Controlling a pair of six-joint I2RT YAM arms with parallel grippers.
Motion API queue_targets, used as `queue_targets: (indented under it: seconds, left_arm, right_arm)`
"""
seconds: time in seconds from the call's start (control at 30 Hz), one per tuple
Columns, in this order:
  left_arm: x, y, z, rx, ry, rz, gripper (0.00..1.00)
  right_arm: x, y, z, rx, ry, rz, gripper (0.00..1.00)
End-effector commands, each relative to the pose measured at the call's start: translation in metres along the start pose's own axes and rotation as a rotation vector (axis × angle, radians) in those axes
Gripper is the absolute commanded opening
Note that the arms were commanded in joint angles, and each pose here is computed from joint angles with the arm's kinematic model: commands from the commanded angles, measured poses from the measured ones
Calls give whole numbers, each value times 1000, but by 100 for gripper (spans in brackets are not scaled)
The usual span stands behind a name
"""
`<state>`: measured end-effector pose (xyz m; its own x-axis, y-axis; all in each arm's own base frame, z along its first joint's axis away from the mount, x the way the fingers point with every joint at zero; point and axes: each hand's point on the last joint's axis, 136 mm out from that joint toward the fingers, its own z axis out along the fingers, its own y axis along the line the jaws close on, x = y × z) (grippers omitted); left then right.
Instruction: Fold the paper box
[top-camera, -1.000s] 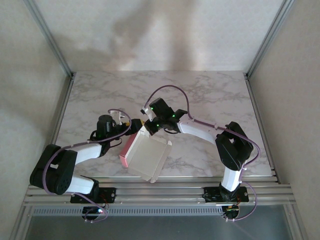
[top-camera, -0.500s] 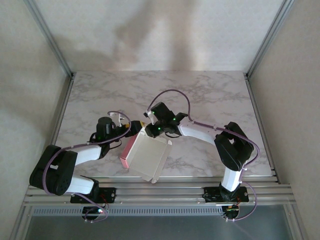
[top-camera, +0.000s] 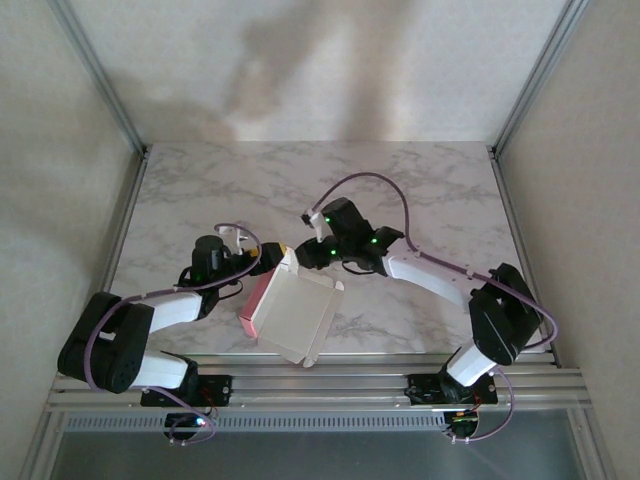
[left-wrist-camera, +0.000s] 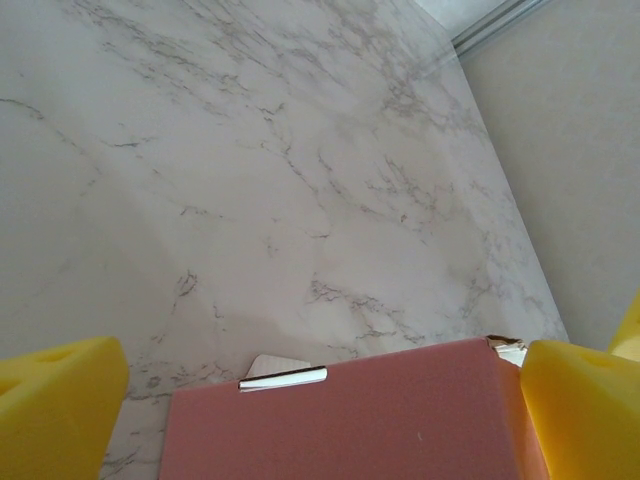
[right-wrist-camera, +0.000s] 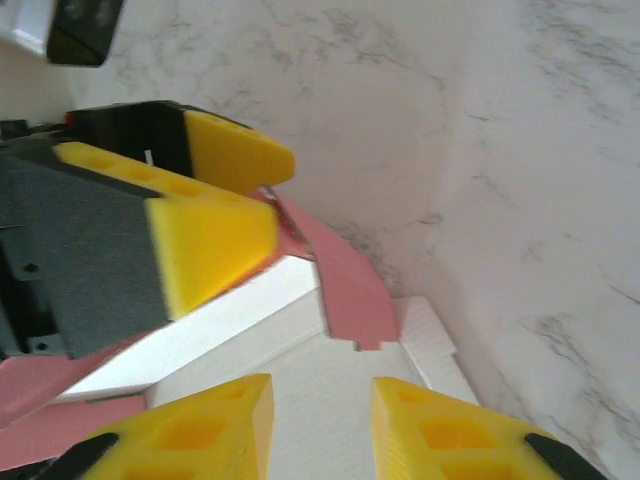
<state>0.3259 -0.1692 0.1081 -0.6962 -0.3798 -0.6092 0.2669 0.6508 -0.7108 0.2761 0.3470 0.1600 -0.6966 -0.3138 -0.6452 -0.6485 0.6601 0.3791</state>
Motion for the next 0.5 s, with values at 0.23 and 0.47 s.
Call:
queue_targets:
  seconds: [0.23,0.47]
  left_arm:
    - [-8,-5,-5,19,-24,-18,100]
    - [-9,-6,-4,28,-29,-22,99]
  right_arm:
    - [8,-32,32,71,61,61,19]
    - [5,-23,48,-2,50,53,17]
